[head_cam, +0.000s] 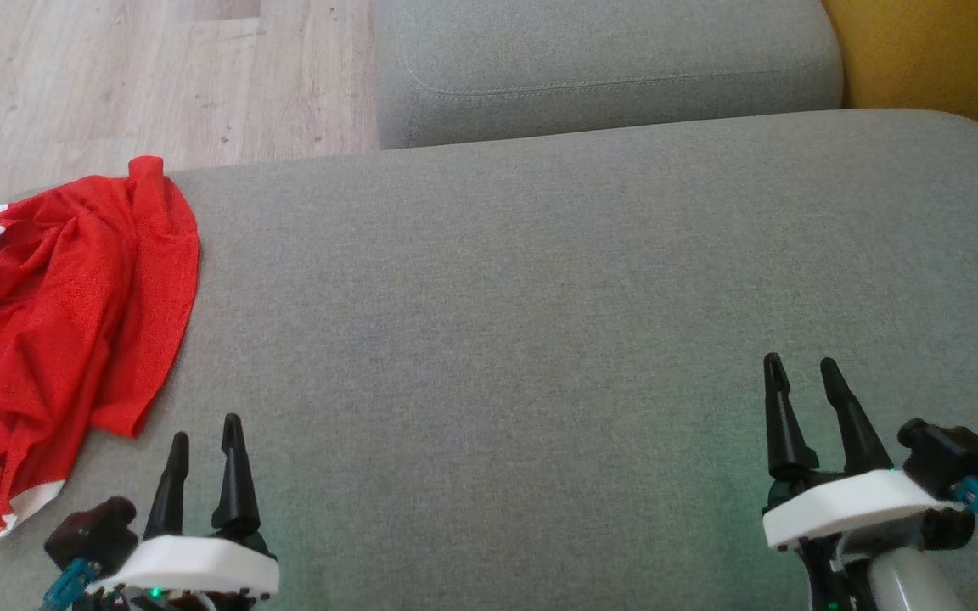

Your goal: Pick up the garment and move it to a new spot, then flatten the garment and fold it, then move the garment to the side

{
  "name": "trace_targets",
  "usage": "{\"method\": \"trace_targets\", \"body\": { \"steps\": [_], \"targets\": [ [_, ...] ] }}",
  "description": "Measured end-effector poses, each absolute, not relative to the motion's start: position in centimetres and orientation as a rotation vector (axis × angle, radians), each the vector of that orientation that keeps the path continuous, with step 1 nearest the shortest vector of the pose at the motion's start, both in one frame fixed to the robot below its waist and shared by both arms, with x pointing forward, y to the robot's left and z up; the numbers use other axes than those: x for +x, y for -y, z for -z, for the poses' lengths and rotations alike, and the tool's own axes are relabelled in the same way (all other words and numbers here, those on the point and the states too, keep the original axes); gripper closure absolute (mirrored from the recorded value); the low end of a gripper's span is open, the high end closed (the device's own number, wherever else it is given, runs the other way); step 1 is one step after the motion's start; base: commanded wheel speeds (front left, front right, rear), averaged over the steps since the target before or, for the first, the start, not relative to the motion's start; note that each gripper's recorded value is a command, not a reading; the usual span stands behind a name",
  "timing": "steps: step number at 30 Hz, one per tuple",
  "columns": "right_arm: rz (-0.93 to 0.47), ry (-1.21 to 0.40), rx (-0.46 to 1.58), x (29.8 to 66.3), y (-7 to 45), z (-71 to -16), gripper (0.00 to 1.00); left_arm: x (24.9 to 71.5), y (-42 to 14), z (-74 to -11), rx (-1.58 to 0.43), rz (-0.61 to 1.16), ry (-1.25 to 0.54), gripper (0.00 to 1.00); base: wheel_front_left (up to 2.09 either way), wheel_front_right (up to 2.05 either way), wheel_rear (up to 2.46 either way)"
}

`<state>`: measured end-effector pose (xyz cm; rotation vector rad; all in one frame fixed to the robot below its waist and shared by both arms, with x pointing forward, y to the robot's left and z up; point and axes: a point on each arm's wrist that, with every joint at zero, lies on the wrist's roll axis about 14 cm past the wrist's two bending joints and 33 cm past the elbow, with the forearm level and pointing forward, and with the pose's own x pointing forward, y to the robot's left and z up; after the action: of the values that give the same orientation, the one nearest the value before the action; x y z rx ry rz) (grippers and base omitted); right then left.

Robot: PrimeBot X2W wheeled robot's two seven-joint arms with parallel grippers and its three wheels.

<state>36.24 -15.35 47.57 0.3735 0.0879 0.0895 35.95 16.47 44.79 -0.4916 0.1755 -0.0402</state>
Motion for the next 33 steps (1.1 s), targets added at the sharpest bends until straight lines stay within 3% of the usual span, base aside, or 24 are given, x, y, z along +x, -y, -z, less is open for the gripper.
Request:
{"method": "trace_targets", "body": {
  "steps": [20, 33],
  "targets": [
    [-0.120, -0.067, 0.149, 35.8, 15.2, -47.3, 0.00, 35.9, -16.4, -44.8, -0.247, 0.078, -0.150, 0.00, 0.00, 0.00, 0.00],
    [-0.076, -0.086, 0.112, 35.0, 16.8, -46.0, 0.00, 35.4, -17.3, -43.5, -0.137, 0.064, -0.172, 0.00, 0.00, 0.00, 0.00]
  ]
}}
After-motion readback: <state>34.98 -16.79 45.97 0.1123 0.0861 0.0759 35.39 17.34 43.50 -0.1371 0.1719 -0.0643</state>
